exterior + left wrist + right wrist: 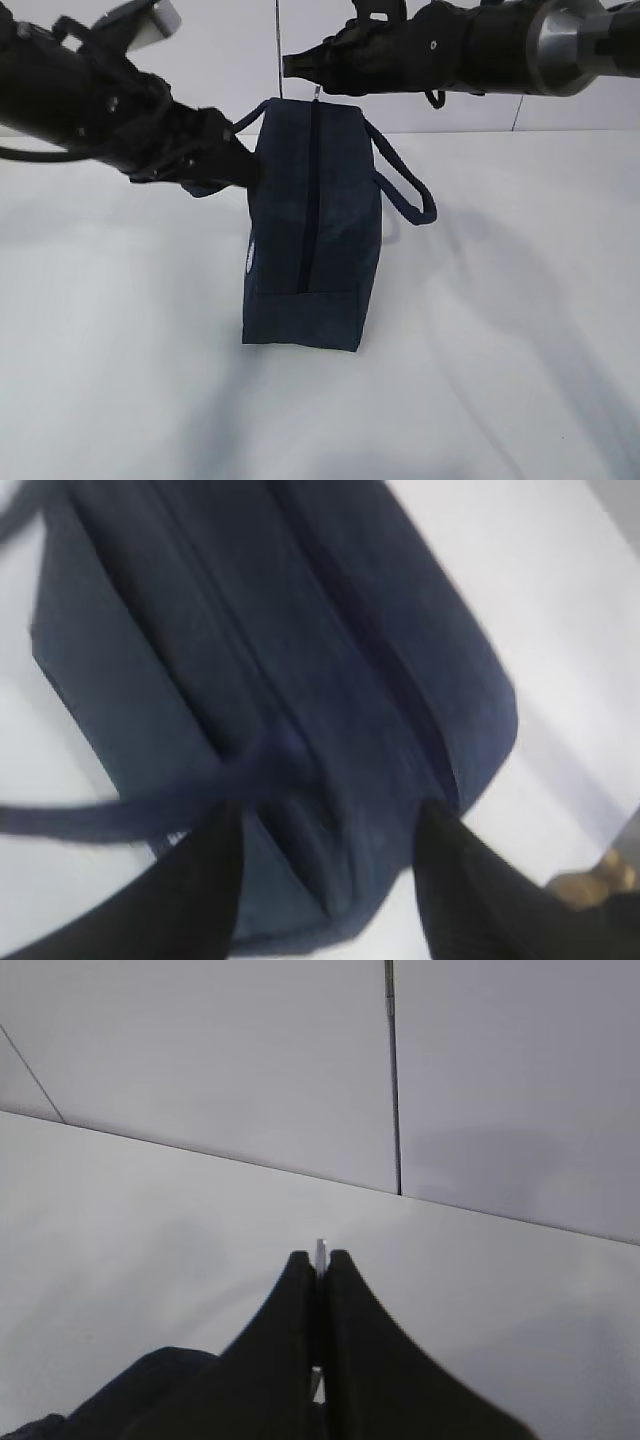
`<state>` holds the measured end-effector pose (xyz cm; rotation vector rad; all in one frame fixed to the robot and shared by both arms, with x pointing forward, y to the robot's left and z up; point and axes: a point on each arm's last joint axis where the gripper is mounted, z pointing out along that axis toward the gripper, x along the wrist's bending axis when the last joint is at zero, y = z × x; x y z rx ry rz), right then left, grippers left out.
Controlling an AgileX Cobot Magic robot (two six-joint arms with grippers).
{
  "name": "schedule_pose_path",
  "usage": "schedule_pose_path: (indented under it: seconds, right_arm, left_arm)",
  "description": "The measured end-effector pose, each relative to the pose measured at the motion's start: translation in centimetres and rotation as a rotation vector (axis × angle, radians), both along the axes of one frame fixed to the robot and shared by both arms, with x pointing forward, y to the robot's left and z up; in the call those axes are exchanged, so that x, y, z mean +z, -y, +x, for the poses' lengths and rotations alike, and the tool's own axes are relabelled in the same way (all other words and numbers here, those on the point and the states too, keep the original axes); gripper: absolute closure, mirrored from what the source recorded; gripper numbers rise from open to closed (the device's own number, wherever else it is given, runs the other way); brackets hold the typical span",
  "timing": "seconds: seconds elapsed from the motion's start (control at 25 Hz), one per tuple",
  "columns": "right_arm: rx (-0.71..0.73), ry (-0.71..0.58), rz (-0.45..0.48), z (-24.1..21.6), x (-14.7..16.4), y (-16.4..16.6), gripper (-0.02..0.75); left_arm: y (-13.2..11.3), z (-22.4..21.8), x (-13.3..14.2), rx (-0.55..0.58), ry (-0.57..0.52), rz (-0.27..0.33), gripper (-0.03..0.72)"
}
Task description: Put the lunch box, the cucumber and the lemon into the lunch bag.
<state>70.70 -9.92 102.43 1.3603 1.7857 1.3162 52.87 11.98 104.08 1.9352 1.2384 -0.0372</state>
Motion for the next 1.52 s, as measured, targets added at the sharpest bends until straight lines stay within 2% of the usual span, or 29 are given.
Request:
schedule_pose_path:
  seconds: [0.12,0.24,0.52,0.68,0.8,0.96,1.04,1.28,1.52]
  right_arm:
    - [-0.003,-0.014,0.012,0.0,-0.1,0.0,0.738]
    - [-0.008,-0.021,0.026,0.0,-0.1,0.0,0.738]
    - [-0.014,-0.037,0.047,-0.1,-0.1,-0.1,0.738]
    - [-0.014,-0.043,0.05,-0.1,-0.1,-0.1,0.738]
    - [-0.014,-0.044,0.051,-0.1,-0.1,-0.1,0.738]
    - [-0.014,-0.046,0.052,-0.1,-0.1,-0.1,0.738]
    - [-0.014,-0.046,0.052,-0.1,-0.1,-0.1,0.738]
    - [-0.011,-0.057,0.05,-0.2,-0.2,-0.1,0.738]
    - [-0.01,-0.059,0.048,-0.2,-0.2,-0.1,0.738]
  left_arm:
    - [-0.6,1.3,2.0,0.032,0.049,-0.032,0.308]
    - [-0.4,2.7,2.9,0.028,0.055,-0.048,0.308]
    - [1.5,6.7,1.3,0.018,-0.004,-0.058,0.308]
    - [2.1,8.2,-0.5,0.035,-0.057,-0.056,0.314]
    - [2.3,8.6,-1.7,0.04,-0.088,-0.048,0.395]
    - [2.3,8.7,-1.8,0.032,-0.084,-0.041,0.621]
    - [2.3,8.6,-1.9,0.006,-0.074,-0.025,0.675]
    - [2.1,8.1,-2.1,-0.101,-0.061,0.046,0.694]
    - [2.0,7.5,-2.2,-0.177,-0.091,0.077,0.697]
